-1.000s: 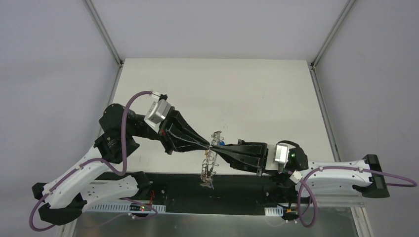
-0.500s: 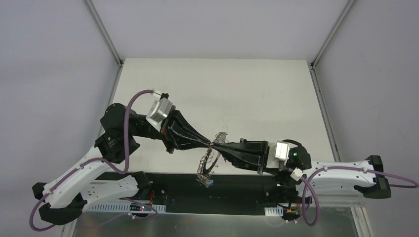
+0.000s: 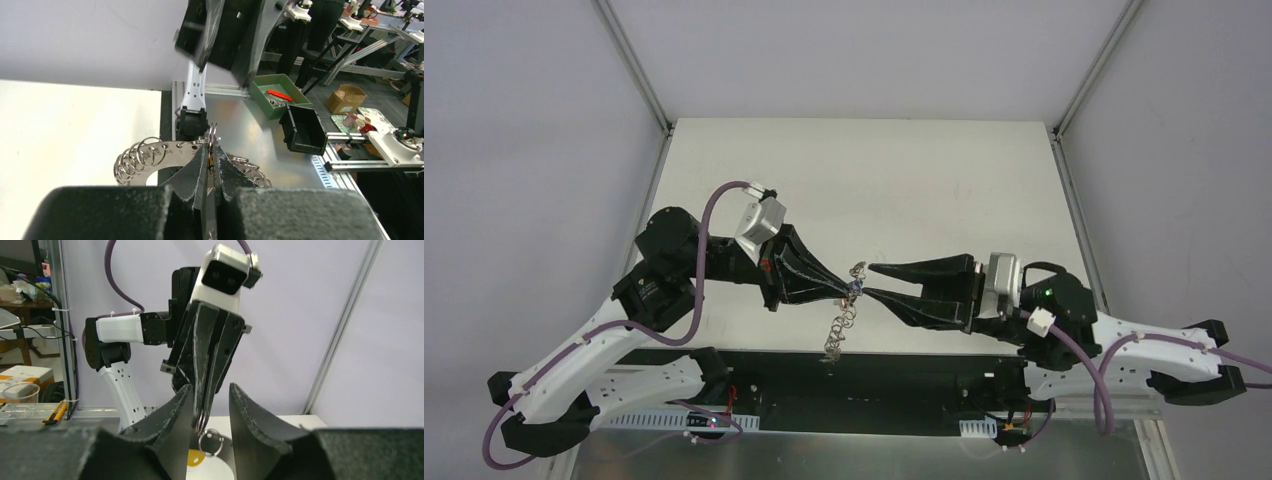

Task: Put the keys on the keyring

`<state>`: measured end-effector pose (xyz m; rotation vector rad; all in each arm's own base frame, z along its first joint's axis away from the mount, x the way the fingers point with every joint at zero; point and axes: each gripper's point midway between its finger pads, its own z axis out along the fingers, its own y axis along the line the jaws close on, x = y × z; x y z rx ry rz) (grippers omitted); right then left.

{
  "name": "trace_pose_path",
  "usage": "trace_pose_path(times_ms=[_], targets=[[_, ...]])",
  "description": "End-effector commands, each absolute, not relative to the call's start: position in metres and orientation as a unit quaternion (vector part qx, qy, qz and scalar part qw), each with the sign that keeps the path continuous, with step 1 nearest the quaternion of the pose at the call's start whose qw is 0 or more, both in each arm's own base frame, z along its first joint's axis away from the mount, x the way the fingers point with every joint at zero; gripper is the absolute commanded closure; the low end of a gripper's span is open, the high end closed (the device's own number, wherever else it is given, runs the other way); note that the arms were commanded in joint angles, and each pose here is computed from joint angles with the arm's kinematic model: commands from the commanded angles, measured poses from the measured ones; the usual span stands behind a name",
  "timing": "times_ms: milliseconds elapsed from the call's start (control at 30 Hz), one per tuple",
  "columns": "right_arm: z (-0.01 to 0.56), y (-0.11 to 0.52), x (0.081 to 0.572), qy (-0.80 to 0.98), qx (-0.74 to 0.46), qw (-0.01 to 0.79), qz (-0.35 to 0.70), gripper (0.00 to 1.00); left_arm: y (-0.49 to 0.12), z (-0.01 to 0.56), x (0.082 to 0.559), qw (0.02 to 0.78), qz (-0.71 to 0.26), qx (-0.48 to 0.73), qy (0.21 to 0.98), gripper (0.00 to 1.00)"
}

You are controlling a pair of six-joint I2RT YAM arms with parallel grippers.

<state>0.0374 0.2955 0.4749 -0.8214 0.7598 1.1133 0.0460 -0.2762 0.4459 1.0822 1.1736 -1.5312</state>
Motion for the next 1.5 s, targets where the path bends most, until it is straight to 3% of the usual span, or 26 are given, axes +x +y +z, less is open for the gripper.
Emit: trace_pose_path(times_ms=[0, 433, 800, 1467], targets=[[0.456, 0.287, 0.042, 0.446, -0.427, 0.633, 0.466, 0.65, -0.271, 0.456, 0.048, 0.467, -0.601, 0.439, 0.477, 1.0], [0.416, 0.274, 0.049, 0.623, -0.477, 0.492, 0.377, 0.65, -0.286, 0.413, 0.054, 0.373, -0.584, 0.452, 0.562, 1.0], [0.4, 0.283, 0.047, 0.671, -0.469, 0.401, 0.411, 0.67, -0.288, 0.401, 0.045, 0.331, -0.593, 0.467, 0.566, 1.0], [0.392, 0.306, 0.042, 0.648, -0.483, 0.364, 0.463, 0.67, -0.286, 0.397, 0.039, 0.319, -0.599, 0.48, 0.556, 1.0]])
